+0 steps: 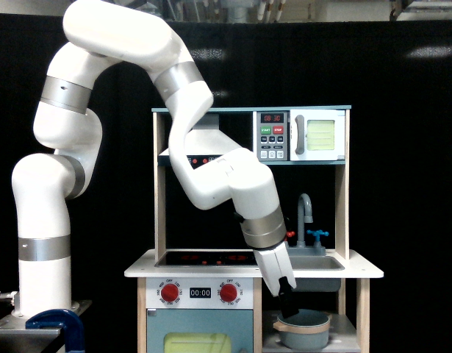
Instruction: Put the bowl inside the kitchen cabinet
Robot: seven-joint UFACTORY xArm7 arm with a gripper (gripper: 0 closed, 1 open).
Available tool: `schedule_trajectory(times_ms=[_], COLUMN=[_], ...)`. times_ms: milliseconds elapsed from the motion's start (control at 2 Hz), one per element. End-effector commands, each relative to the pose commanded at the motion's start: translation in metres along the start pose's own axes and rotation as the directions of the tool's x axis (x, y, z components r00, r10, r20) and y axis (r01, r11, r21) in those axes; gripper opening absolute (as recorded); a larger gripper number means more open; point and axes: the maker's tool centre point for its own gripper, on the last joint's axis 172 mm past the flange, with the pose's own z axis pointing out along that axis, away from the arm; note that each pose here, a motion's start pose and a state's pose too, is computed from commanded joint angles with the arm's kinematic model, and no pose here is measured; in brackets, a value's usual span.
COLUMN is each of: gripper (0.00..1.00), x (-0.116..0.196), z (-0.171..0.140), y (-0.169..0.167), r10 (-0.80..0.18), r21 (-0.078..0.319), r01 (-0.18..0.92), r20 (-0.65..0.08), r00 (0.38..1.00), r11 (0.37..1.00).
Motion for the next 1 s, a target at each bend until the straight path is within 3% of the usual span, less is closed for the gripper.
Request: schedule_trajectory(times_ms=[500,1000], gripper=[1.00,1.00], x=[-0.082,-0.096], z=[-0.115,-0.134], y=[0.044,0.063], r10=[0.000,0.000], r21=[0.000,0.000], r01=[0.000,0.000], r20=[0.000,0.000], r00=[1.000,1.000], r11=[1.000,1.000])
